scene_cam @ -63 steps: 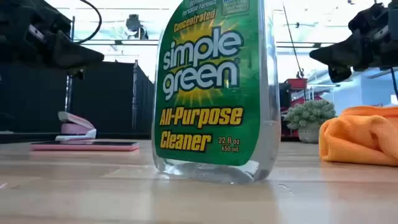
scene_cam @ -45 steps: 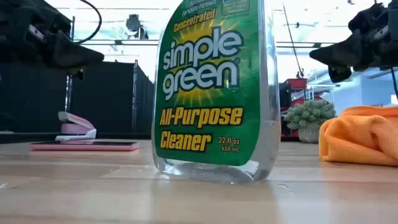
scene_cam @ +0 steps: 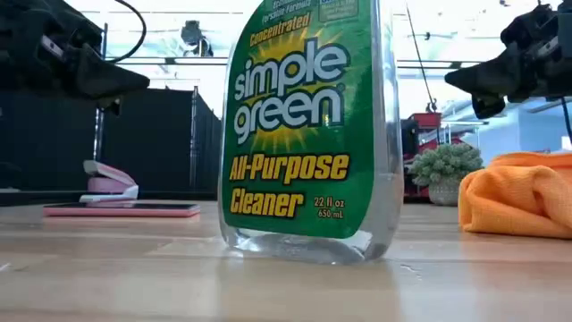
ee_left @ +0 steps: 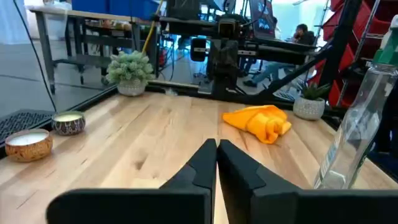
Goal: Apply microfiber cloth
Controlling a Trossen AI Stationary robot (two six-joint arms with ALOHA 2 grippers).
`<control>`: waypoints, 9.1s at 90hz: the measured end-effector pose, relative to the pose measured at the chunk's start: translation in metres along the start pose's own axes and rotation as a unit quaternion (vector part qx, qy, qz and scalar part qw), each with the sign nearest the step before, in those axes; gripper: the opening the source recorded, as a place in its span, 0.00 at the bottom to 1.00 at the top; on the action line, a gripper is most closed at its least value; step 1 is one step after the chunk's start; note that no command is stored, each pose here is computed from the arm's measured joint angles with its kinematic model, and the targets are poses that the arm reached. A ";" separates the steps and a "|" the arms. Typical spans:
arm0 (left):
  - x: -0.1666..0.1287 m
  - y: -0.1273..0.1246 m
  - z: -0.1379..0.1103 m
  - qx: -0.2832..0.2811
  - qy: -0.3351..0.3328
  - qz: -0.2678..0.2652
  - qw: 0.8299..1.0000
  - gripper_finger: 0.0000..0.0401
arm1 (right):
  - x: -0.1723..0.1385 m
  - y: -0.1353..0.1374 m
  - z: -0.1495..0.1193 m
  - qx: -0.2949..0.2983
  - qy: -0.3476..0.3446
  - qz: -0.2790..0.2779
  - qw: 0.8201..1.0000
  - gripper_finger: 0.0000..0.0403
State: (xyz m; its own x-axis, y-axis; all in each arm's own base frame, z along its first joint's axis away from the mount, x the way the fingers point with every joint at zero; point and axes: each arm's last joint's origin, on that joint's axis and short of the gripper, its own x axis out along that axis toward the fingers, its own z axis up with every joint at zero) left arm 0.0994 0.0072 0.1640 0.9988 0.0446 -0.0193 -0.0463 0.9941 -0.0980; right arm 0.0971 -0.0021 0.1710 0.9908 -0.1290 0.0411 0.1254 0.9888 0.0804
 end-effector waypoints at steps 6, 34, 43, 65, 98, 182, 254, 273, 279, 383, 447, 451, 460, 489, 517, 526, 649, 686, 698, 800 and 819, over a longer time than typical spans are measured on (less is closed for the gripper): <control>0.000 0.000 0.000 0.000 0.000 0.000 1.000 0.00 | 0.000 0.000 0.000 0.000 0.000 0.000 1.000 0.00; 0.000 0.000 0.000 0.000 0.000 0.000 1.000 0.00 | 0.000 -0.001 0.001 -0.008 -0.007 -0.014 1.000 0.00; 0.000 0.000 0.000 0.000 0.000 0.000 1.000 0.00 | 0.000 0.000 0.004 0.099 -0.020 -0.008 0.995 0.00; 0.000 0.000 0.002 0.000 -0.008 -0.001 1.000 0.00 | -0.001 -0.003 0.015 0.269 -0.090 -0.036 0.958 0.00; 0.000 0.000 0.003 -0.038 -0.016 -0.003 0.999 0.00 | 0.024 -0.001 0.054 0.178 -0.096 -0.075 0.976 0.00; 0.006 0.002 -0.009 -0.055 0.112 0.026 0.992 0.00 | 0.291 -0.009 0.050 0.202 0.232 -0.078 0.948 0.10; 0.000 -0.027 -0.039 -0.168 0.475 0.080 0.860 0.00 | 0.327 0.004 -0.032 0.352 0.336 -0.060 0.872 0.51; 0.011 -0.033 -0.047 -0.135 0.464 0.085 0.871 0.00 | 0.326 0.027 -0.046 0.395 0.355 -0.072 0.844 0.51; 0.017 -0.035 -0.047 -0.130 0.453 0.076 0.879 0.00 | 0.328 0.031 -0.056 0.420 0.352 -0.081 0.832 0.51; 0.051 -0.046 -0.052 -0.102 0.387 0.045 0.915 0.00 | 0.333 0.051 -0.079 0.446 0.393 -0.134 0.793 0.51; 0.045 -0.066 -0.023 -0.147 0.560 0.066 0.813 0.00 | 0.336 0.052 -0.079 0.426 0.391 -0.108 0.809 0.51; 0.041 -0.067 -0.026 -0.150 0.571 0.069 0.804 0.00 | 0.336 0.052 -0.079 0.426 0.390 -0.109 0.809 0.51; 0.037 -0.067 -0.035 -0.143 0.561 0.071 0.813 0.00 | 0.335 0.052 -0.079 0.425 0.390 -0.110 0.810 0.51; 0.057 -0.065 -0.053 -0.142 0.506 0.069 0.848 0.00 | 0.335 0.055 -0.079 0.429 0.385 -0.113 0.809 0.51; 0.081 -0.064 -0.063 -0.152 0.459 0.062 0.873 0.00 | 0.336 0.062 -0.079 0.432 0.373 -0.102 0.815 0.51; 0.083 -0.062 -0.063 -0.153 0.453 0.061 0.876 0.00 | 0.337 0.064 -0.078 0.421 0.364 -0.092 0.826 0.48; 0.104 -0.124 0.005 -0.168 0.273 -0.123 0.939 0.00 | 0.126 0.153 0.093 0.029 0.512 -0.035 0.858 0.02; 0.174 -0.196 -0.010 -0.126 0.297 -0.128 0.938 0.00 | 0.136 0.218 0.027 0.023 0.476 0.000 0.879 0.02; 0.189 -0.199 -0.015 -0.123 0.285 -0.092 0.946 0.00 | 0.140 0.222 0.016 0.029 0.478 -0.003 0.878 0.02; 0.165 -0.172 0.085 -0.036 0.153 -0.100 0.983 0.00 | 0.111 0.197 0.101 0.011 0.421 -0.095 0.902 0.02; 0.167 -0.155 0.113 -0.078 0.130 -0.156 0.976 0.14 | 0.109 0.194 0.100 0.005 0.412 -0.119 0.903 0.02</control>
State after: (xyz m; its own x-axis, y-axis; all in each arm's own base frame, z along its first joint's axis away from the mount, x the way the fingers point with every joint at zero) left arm 0.2746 -0.1281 0.2884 0.9281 -0.3052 -0.2132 0.2385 0.9272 -0.2889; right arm 0.2249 0.1686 0.2904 0.6375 -0.2349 -0.7337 0.3433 0.9392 -0.0024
